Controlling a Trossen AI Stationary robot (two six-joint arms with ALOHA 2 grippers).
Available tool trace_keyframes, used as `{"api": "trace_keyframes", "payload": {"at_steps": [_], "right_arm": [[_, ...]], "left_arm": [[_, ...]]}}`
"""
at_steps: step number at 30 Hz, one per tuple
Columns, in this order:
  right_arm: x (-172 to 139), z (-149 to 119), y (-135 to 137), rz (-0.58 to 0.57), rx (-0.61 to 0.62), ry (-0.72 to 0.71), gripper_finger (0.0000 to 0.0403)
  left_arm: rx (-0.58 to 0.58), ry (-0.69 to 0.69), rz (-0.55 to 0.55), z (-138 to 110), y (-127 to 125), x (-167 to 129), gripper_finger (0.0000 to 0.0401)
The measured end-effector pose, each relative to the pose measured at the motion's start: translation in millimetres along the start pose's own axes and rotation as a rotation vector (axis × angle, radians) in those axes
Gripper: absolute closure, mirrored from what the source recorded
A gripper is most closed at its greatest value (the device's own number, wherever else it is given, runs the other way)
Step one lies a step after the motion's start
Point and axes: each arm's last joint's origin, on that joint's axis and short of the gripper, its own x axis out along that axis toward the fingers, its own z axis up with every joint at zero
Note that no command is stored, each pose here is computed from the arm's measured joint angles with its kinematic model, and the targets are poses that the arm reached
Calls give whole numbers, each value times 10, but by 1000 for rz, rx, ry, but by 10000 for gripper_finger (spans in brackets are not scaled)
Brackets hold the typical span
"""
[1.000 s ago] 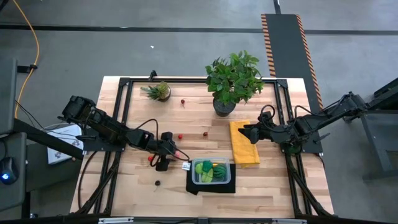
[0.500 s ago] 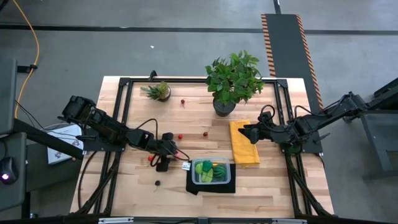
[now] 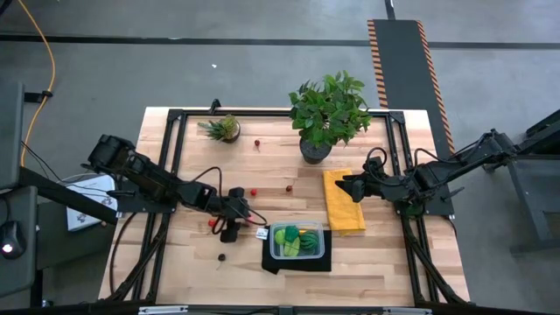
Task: Pick and placing Produce into tupperware
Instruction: Put the peach into the transparent bin
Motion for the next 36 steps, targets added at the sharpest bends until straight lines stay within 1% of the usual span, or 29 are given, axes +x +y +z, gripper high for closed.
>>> {"api": "trace_keyframes", "payload": {"at_steps": [5, 8, 14, 20, 26, 30, 36], "right_arm": [[0, 0, 0, 0, -4, 0, 121], [0, 0, 0, 0, -4, 0, 121], [-1, 0, 1, 1, -4, 0, 121], [0, 0, 0, 0, -6, 0, 121], [0, 0, 0, 0, -8, 0, 121], [-1, 0, 0, 0, -12, 1, 121], [-1, 0, 0, 0, -12, 1, 121]], "left_arm": [[-47, 28, -17, -41, -3, 72, 227], [-53, 3, -19, 3, -12, 85, 222], [-8, -27, -10, 100, -28, 80, 222], [4, 5, -19, 74, -28, 80, 233], [6, 54, -9, 26, -17, 79, 228], [7, 63, -7, 17, -16, 78, 224], [9, 75, -8, 7, -14, 78, 231]]}}
